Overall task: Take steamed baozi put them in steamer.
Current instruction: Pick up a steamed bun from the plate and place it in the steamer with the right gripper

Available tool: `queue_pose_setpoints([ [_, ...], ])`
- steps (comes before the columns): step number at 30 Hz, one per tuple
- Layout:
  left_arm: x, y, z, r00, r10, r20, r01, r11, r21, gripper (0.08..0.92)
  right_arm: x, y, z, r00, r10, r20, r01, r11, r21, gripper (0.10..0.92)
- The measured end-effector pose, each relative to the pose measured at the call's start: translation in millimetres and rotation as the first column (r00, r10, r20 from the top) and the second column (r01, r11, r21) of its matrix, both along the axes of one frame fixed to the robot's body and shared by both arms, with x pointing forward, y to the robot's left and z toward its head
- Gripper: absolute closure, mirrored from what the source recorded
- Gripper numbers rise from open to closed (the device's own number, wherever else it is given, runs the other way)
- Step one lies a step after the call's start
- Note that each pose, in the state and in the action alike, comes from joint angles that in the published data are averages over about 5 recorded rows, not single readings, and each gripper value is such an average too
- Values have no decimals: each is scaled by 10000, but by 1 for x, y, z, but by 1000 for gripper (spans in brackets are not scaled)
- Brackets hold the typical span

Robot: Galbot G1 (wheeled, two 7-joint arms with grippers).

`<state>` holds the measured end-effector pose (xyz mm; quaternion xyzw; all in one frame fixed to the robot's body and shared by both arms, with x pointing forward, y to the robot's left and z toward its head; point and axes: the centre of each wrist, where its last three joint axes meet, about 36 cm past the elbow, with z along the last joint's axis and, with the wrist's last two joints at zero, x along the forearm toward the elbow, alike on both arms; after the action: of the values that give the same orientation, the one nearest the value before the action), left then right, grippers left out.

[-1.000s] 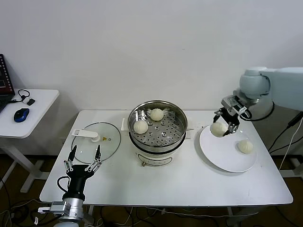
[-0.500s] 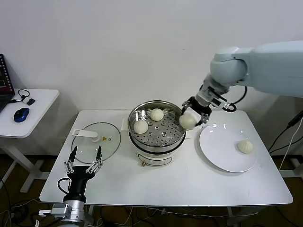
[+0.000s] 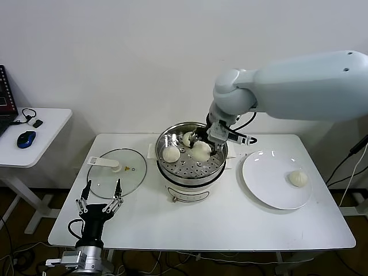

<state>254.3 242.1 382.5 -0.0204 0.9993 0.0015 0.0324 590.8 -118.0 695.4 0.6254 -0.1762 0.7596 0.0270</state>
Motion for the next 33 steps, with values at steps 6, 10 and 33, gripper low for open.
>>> queue_pose_setpoints([
  [6, -2, 0, -5, 9999, 73, -71, -73, 10000, 37, 177, 6, 8, -32, 9989, 417, -221, -420, 9990, -141, 335],
  [10, -1, 0, -7, 9999, 96, -82, -96, 9999, 32, 177, 10, 15, -50, 9977, 588, -344, -593, 9981, -156, 335],
  [33, 7, 3, -8, 9998, 211, -31, -211, 9998, -8, 177, 34, 49, -99, 9940, 924, -581, -940, 9952, -258, 267],
])
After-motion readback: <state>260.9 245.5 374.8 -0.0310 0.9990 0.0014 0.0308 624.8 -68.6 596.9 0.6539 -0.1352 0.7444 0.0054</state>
